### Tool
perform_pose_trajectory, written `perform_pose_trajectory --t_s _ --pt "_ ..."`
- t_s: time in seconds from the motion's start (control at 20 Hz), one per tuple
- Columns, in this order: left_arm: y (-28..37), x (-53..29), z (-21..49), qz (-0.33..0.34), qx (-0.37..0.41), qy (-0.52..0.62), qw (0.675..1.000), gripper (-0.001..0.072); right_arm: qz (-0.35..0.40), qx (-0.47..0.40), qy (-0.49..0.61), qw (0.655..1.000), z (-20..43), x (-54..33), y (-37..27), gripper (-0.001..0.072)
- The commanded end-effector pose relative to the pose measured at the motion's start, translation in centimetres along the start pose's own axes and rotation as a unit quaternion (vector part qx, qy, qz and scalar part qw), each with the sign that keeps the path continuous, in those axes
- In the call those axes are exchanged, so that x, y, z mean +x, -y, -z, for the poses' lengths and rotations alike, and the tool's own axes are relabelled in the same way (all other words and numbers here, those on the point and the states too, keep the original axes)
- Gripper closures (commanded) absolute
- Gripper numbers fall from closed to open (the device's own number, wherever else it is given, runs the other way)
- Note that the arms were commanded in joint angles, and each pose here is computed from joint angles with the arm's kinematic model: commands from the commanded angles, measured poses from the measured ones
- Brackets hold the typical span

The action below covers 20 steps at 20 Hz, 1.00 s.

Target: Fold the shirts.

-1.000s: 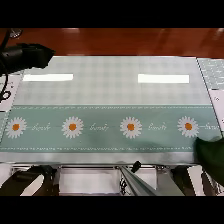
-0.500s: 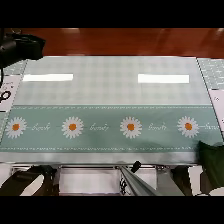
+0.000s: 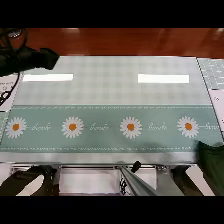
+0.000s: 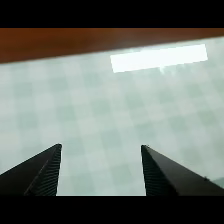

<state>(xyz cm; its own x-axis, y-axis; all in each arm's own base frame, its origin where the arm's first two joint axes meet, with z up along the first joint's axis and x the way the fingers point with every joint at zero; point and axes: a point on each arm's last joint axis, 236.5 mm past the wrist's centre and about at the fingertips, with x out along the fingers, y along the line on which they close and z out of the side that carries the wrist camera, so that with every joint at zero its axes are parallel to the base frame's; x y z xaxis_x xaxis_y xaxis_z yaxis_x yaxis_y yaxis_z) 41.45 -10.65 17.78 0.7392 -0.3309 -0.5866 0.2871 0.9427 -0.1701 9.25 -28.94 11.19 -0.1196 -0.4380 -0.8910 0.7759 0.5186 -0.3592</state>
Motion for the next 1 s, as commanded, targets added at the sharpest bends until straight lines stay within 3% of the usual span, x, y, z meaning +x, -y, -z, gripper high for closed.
perform_pose_trajectory --t_s 0.0,0.05,0.15,0.2,0.3,0.4,0.55,0.95 --pt "0.7 2.2 6.3 0.021 -0.039 -0.154 0.987 0.0113 -0.193 -0.123 0.085 0.970 -6.8 -5.2 -16.5 0.0209" --pt "0.6 2.4 7.6 0.017 -0.028 -0.196 0.980 0.0113 -0.234 -0.173 0.081 0.953 -6.0 -6.4 -21.5 0.0206" --pt "-0.4 2.8 9.7 -0.022 0.007 -0.272 0.962 0.0112 -0.285 -0.268 0.067 0.918 -2.6 -8.7 -29.5 0.0096" --pt "-0.8 3.0 10.1 -0.043 0.026 -0.293 0.955 0.0102 -0.295 -0.314 0.064 0.900 -0.7 -9.5 -32.4 0.0095" --pt "-0.1 3.8 9.6 -0.057 0.056 -0.299 0.951 -0.0013 -0.303 -0.390 0.058 0.868 3.0 -10.7 -36.7 0.0095" --pt "1.6 4.4 8.9 -0.051 0.085 -0.293 0.951 -0.0013 -0.310 -0.436 0.046 0.844 6.2 -11.5 -39.4 0.0095" --pt "2.1 4.6 9.1 -0.076 0.124 -0.298 0.943 -0.0013 -0.321 -0.450 0.006 0.833 9.1 -11.2 -41.2 0.0095" --pt "2.8 4.7 9.6 -0.075 0.106 -0.304 0.944 -0.0010 -0.328 -0.448 0.007 0.831 9.1 -11.4 -41.6 0.0097"
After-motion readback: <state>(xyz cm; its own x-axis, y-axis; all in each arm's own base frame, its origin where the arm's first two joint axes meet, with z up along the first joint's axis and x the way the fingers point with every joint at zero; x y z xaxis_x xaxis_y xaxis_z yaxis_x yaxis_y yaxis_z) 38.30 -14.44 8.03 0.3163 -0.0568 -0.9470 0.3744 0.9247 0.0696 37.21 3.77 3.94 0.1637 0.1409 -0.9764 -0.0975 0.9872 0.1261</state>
